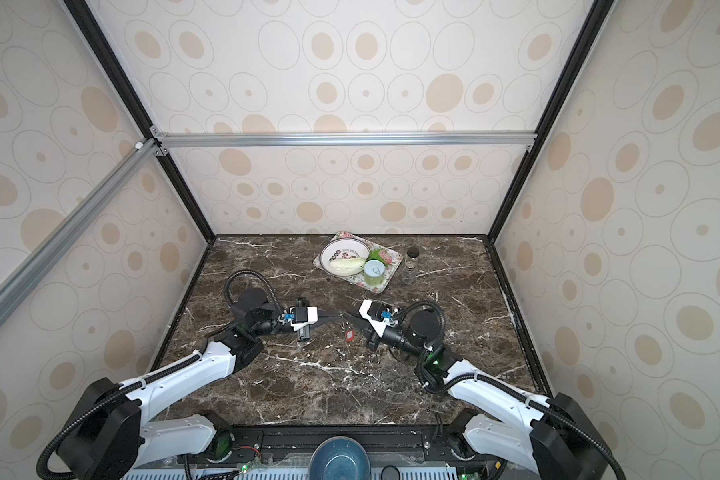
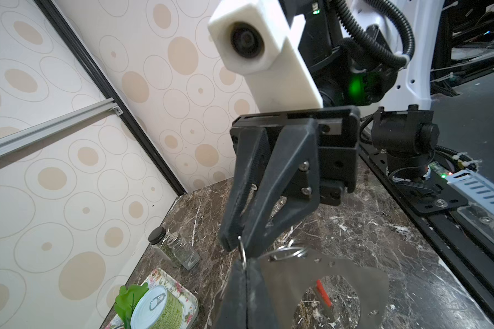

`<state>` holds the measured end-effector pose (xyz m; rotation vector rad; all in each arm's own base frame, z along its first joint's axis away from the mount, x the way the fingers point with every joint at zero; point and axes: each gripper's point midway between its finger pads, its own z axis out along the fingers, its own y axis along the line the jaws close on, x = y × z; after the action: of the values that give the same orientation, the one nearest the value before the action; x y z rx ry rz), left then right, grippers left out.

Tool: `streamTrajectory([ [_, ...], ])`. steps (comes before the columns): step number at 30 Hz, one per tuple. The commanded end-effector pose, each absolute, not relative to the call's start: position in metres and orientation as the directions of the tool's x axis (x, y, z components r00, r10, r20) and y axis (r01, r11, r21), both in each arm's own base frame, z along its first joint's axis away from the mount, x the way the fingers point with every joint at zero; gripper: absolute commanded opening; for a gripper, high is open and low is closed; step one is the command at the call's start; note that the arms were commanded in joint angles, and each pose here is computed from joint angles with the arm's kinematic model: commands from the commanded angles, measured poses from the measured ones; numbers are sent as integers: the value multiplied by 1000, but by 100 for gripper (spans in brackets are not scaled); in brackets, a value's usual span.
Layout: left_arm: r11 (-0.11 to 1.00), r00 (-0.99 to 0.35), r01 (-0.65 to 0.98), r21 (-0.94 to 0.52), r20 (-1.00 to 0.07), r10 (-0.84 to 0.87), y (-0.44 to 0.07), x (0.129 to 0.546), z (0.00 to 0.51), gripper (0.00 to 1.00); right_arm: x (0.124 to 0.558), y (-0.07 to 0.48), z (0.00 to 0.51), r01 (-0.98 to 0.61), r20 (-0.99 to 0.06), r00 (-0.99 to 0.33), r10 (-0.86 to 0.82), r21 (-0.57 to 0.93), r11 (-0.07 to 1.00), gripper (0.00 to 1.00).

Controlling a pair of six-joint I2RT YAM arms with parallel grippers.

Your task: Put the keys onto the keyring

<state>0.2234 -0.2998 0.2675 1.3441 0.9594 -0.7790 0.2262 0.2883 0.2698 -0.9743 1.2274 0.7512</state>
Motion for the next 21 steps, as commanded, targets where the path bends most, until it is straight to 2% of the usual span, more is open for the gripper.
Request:
streamTrajectory([
  [1, 79, 465, 883, 462, -885, -12, -304, 216, 304, 0, 225, 292, 284, -875, -965, 263, -26, -250, 414, 11],
  [8, 79, 392, 918, 389, -920, -22, -308, 223, 313, 0, 226, 297, 285, -817, -934, 353, -55, -337, 467, 0],
  [14, 83, 367, 928, 362, -929, -55, -306, 219, 320, 0, 242, 302, 285, -750, -918, 377, -119, -378, 543, 2],
  [19, -4, 389, 920, 391, -916, -95, -307, 199, 318, 0, 251, 307, 289, -717, -910, 390, -140, -395, 574, 2],
  [21, 36, 385, 923, 384, -916, -116, -305, 199, 322, 0, 255, 307, 290, -706, -911, 384, -148, -394, 589, 2],
])
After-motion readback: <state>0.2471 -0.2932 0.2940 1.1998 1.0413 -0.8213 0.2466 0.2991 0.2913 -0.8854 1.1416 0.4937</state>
